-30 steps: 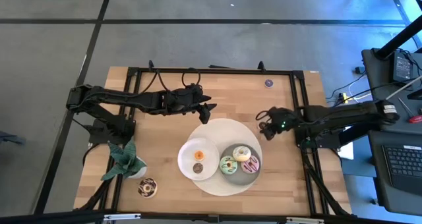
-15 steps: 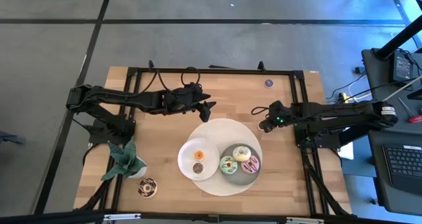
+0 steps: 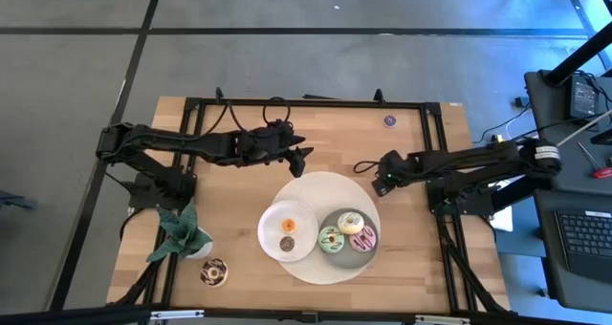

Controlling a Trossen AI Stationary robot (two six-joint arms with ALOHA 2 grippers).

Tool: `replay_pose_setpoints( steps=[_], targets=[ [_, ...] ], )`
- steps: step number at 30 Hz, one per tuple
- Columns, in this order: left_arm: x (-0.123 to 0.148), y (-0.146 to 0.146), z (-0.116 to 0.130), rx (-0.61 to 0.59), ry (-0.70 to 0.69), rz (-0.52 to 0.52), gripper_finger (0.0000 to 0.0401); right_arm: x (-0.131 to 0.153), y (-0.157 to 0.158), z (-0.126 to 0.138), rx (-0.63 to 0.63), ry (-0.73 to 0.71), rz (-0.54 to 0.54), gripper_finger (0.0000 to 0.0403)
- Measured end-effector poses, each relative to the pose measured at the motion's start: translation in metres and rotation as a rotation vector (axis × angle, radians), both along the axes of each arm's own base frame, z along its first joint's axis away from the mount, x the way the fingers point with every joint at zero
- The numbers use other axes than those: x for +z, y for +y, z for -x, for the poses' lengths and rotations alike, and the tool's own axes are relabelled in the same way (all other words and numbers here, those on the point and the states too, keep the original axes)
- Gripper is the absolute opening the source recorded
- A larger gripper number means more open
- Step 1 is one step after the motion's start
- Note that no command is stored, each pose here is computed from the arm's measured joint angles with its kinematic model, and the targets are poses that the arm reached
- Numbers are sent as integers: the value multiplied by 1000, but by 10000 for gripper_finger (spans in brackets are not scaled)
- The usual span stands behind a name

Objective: Pick & Place donuts
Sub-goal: Put the small black donut on the white plate

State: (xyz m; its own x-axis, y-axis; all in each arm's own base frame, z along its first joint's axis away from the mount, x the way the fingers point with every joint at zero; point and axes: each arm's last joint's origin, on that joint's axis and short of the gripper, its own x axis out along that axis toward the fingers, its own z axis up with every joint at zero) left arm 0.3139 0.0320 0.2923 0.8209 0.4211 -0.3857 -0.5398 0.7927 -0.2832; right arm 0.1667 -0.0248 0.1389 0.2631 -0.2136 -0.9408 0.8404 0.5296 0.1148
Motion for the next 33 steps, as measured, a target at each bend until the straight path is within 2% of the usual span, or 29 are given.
replay_pose_setpoints(
  steps=[4,8,15,23,28,30,33],
  targets=[
    [0,0,0,0,0,0,207,-4,0,-2,1,16,-1,138],
    [0,0,0,0,1,0,207,-5,0,-3,10,22,0,99],
    [-1,0,0,-2,11,-3,207,5,-1,-8,117,13,33,39],
    [-5,-1,2,-29,80,-44,207,59,-5,-41,302,-146,148,31],
    [-5,-3,1,-130,93,-33,207,98,-6,-60,402,-276,224,34],
    [-6,-7,1,-229,123,-91,207,113,-6,-66,443,-339,216,35],
    [-5,-13,0,-364,181,-261,207,132,-4,-72,483,-442,174,35]
  ],
)
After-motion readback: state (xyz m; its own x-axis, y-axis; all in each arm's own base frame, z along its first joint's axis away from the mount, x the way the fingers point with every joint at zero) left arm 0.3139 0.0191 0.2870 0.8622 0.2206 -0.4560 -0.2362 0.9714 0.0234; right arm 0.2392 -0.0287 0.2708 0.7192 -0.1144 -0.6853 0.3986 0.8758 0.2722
